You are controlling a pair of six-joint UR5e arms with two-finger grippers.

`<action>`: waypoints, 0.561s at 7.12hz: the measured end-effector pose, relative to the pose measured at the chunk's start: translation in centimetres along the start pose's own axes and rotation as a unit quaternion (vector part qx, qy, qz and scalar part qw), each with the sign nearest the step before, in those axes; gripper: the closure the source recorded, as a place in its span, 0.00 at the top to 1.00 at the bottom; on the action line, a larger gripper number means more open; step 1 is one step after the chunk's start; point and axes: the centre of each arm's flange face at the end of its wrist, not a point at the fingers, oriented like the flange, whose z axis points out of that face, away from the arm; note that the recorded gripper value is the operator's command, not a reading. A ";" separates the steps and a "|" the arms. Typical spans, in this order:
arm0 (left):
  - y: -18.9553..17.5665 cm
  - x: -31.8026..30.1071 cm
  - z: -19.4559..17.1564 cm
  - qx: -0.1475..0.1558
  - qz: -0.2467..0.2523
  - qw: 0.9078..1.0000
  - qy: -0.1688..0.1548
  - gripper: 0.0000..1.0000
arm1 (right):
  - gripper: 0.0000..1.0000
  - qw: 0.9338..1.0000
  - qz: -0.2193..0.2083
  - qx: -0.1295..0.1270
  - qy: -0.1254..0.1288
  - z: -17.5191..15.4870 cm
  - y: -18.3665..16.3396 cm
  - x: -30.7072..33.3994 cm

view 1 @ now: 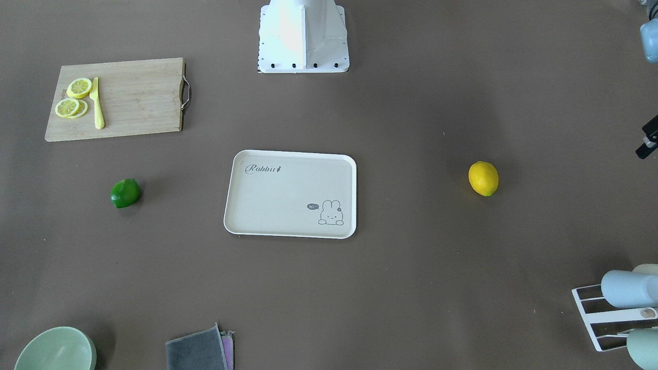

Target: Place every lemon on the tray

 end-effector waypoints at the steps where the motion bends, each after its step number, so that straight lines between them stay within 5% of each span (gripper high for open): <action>1: -0.3 0.8 0.4 0.002 0.002 1.000 0.005 0.98 | 1.00 1.000 0.021 -0.001 -0.017 0.4 -0.7 -1.2; 4: -1.0 5.0 2.1 0.019 -0.055 0.998 0.034 0.98 | 1.00 0.998 0.035 -0.006 -0.050 3.1 -3.0 -6.4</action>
